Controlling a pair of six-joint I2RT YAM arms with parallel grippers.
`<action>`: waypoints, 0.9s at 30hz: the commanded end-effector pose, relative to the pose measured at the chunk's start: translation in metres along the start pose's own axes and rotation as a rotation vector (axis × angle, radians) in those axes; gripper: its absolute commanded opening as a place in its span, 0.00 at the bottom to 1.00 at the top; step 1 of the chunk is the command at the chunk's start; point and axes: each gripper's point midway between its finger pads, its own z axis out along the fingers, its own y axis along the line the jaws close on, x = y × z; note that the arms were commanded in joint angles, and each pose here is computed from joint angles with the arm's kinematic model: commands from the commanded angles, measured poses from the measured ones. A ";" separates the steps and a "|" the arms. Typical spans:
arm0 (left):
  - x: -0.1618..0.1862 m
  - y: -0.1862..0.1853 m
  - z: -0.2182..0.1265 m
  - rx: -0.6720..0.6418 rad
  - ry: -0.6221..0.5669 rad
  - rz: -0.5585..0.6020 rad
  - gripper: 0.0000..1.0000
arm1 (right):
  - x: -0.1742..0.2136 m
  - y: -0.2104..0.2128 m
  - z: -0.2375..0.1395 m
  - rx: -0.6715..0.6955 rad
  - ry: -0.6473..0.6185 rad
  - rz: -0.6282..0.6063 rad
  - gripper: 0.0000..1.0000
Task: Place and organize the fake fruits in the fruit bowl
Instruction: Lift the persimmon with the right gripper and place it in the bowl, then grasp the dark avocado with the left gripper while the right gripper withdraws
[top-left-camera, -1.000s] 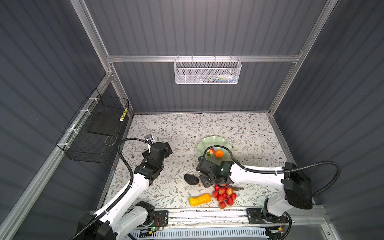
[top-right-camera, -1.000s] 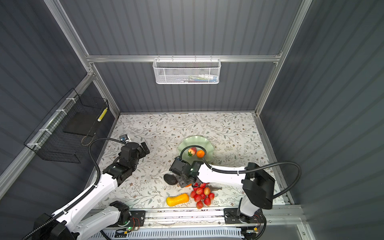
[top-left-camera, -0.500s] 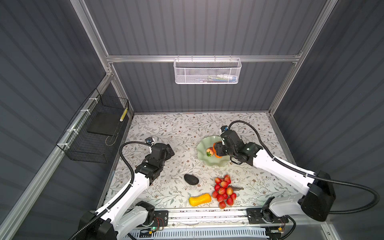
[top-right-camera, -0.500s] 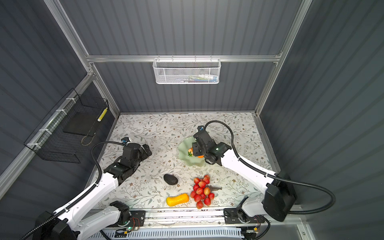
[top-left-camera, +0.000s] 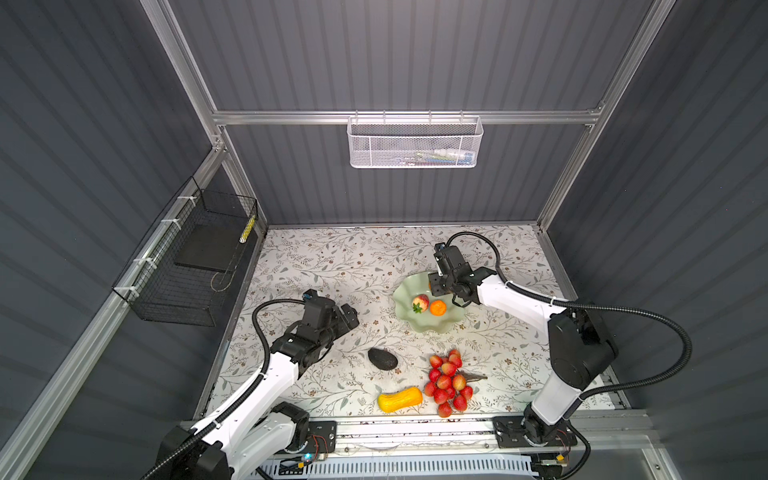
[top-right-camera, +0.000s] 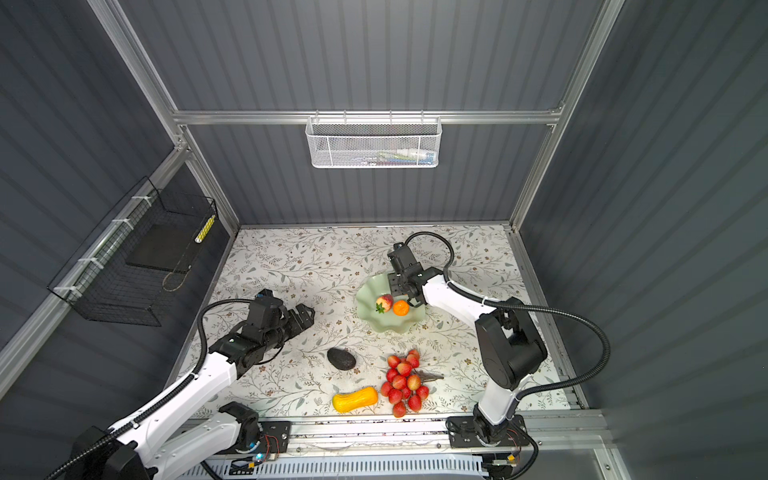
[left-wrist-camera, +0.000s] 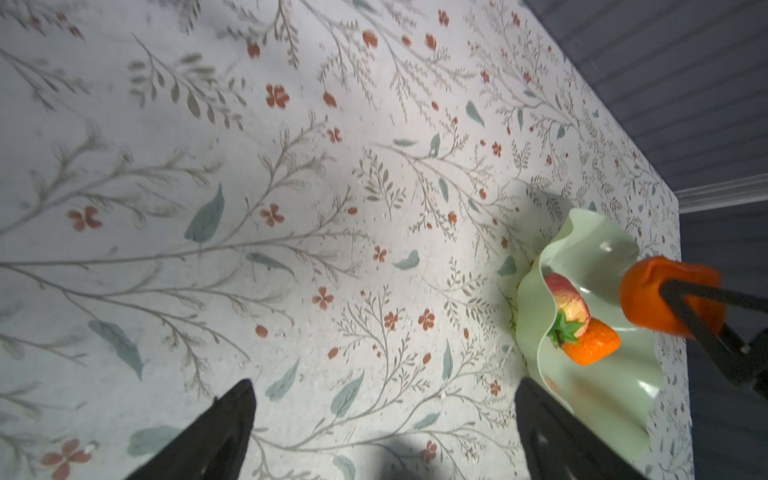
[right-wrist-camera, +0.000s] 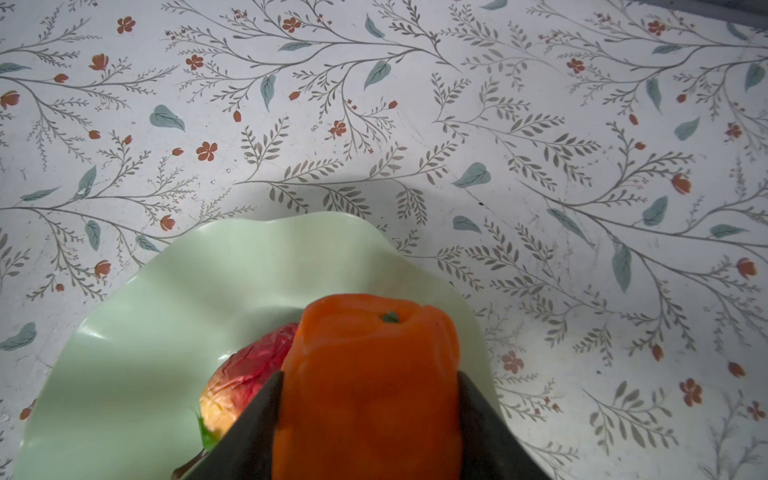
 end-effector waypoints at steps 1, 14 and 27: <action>0.029 0.000 0.000 0.055 0.120 -0.066 0.97 | -0.010 0.005 0.003 -0.025 -0.022 -0.009 0.49; 0.079 -0.010 -0.010 0.083 0.232 -0.065 0.95 | -0.010 0.006 0.013 -0.014 -0.011 -0.022 0.75; 0.111 -0.029 -0.003 0.094 0.293 -0.022 0.95 | -0.051 -0.017 -0.088 -0.026 -0.253 0.098 0.99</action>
